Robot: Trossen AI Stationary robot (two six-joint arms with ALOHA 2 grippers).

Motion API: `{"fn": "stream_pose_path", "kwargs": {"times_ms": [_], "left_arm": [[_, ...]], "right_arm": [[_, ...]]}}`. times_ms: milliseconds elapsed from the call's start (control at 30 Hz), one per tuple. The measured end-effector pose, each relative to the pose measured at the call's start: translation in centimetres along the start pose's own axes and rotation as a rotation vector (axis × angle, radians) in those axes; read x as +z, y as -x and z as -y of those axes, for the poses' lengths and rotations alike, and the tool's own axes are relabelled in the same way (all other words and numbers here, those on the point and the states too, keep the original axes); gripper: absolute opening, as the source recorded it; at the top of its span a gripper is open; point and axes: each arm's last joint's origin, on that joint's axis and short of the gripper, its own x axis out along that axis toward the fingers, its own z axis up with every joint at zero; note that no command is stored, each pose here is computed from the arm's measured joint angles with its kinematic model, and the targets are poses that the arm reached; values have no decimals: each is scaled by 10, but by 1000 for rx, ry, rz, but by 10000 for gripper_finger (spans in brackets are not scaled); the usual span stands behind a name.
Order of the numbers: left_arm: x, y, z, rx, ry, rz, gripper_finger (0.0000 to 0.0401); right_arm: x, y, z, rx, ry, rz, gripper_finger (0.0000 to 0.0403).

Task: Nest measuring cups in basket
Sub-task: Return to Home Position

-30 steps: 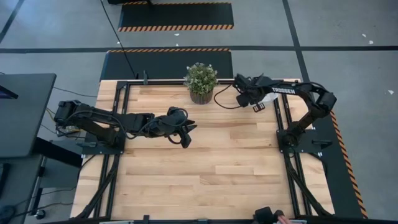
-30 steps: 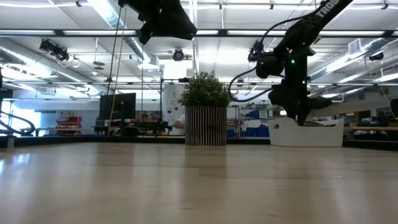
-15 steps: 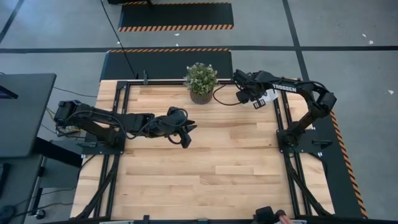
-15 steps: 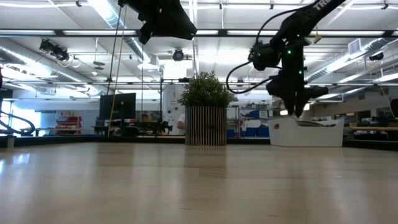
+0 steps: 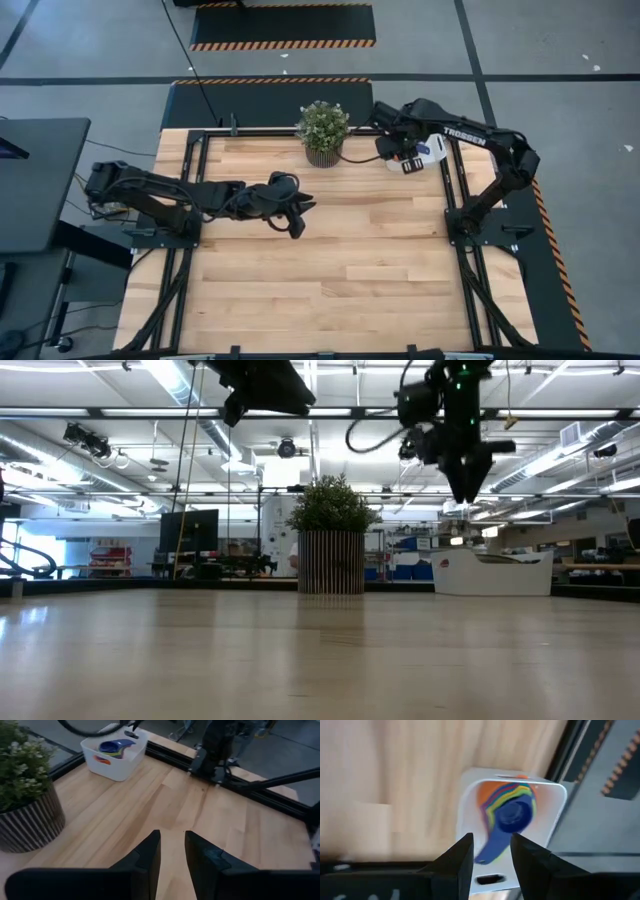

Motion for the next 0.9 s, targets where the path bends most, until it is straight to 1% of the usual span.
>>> {"fn": "stream_pose_path", "kwargs": {"times_ms": [133,300,400,500,667,800,900], "left_arm": [[3,6,0,-20,-29,6,96],[8,18,-1,-32,-69,19,96],[10,25,-4,-29,-73,11,96],[11,32,-7,-23,-78,1,96],[13,42,-11,-13,-80,1,96],[14,47,-14,18,-86,2,96],[15,53,-17,28,-92,-1,96]], "right_arm": [[1,30,-5,47,-42,37,136],[-1,59,-12,104,-113,71,136],[0,72,-13,99,-201,122,136],[-3,88,-16,95,-232,184,136],[-13,116,-30,96,-260,307,136],[-28,140,-46,97,-286,412,136],[-41,157,-59,128,-311,498,136]]}}
